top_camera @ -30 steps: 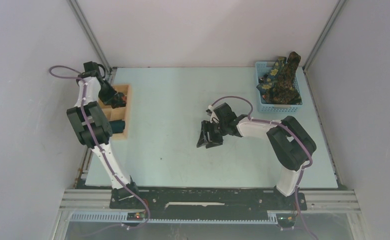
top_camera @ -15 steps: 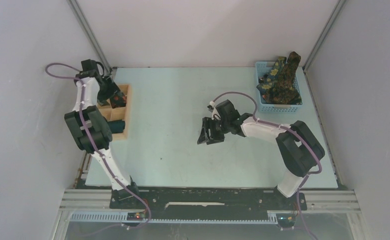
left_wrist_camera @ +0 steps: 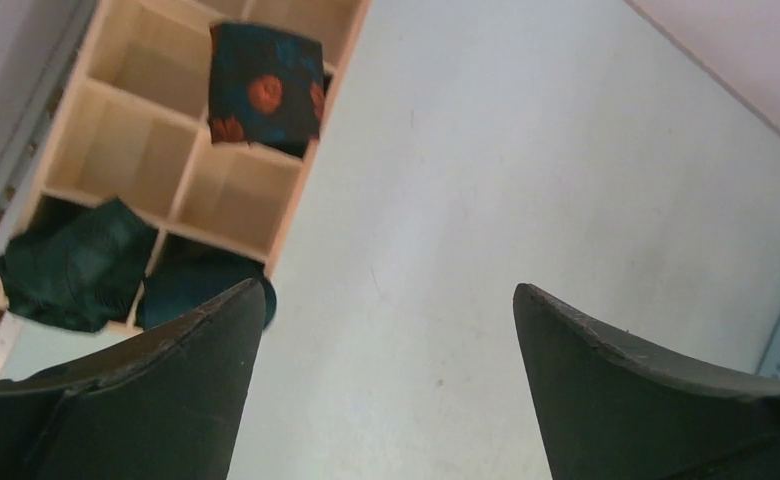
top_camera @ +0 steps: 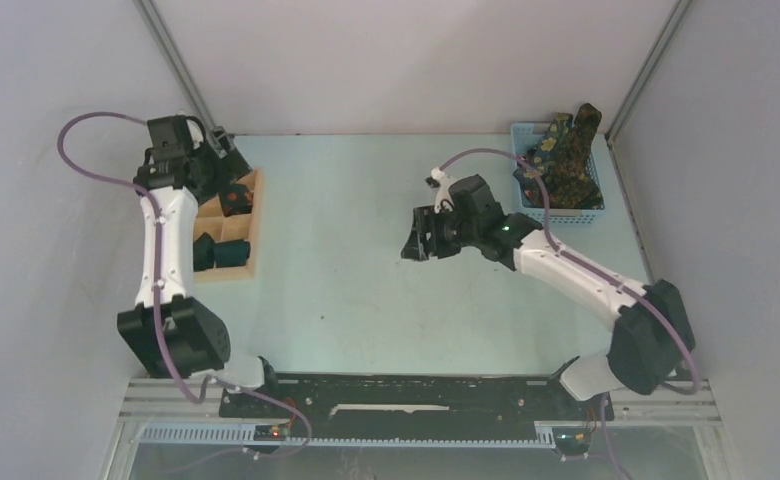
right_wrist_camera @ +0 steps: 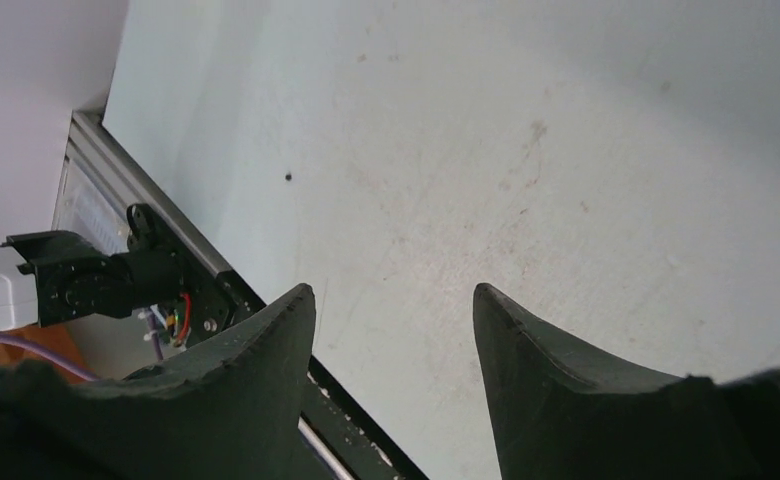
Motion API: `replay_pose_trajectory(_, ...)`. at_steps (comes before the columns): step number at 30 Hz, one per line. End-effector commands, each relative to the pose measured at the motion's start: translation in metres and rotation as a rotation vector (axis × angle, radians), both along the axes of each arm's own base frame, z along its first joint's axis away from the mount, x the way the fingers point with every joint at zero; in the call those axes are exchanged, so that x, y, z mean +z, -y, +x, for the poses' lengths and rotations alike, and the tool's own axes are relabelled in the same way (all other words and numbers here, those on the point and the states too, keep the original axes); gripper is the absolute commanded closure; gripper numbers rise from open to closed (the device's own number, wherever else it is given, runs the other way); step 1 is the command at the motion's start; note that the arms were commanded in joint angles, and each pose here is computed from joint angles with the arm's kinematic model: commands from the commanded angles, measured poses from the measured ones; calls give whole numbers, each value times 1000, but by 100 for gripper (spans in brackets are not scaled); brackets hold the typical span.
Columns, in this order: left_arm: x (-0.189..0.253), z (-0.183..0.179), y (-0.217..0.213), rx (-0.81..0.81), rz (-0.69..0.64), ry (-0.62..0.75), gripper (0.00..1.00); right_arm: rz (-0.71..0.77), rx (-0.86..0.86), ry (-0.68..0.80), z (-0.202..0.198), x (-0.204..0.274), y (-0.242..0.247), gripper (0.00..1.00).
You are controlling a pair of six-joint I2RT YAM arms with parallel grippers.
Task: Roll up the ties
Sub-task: Reset both arms
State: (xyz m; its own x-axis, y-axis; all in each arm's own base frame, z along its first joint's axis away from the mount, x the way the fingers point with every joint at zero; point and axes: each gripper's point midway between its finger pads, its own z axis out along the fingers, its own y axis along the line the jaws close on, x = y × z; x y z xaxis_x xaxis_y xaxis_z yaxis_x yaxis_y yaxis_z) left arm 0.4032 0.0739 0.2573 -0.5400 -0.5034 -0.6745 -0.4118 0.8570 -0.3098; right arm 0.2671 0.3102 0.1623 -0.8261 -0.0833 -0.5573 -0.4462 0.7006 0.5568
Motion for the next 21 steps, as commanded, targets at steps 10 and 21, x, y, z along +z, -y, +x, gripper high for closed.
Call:
replay_pose_trajectory(10, -20, -114, 87, -231, -28, 99, 0, 42, -173, 473, 6, 128, 60, 25)
replay_pose_trajectory(21, -53, -164, 98, -204, -70, 176, 0, 65, -370, 539, 6, 115, 105, 0)
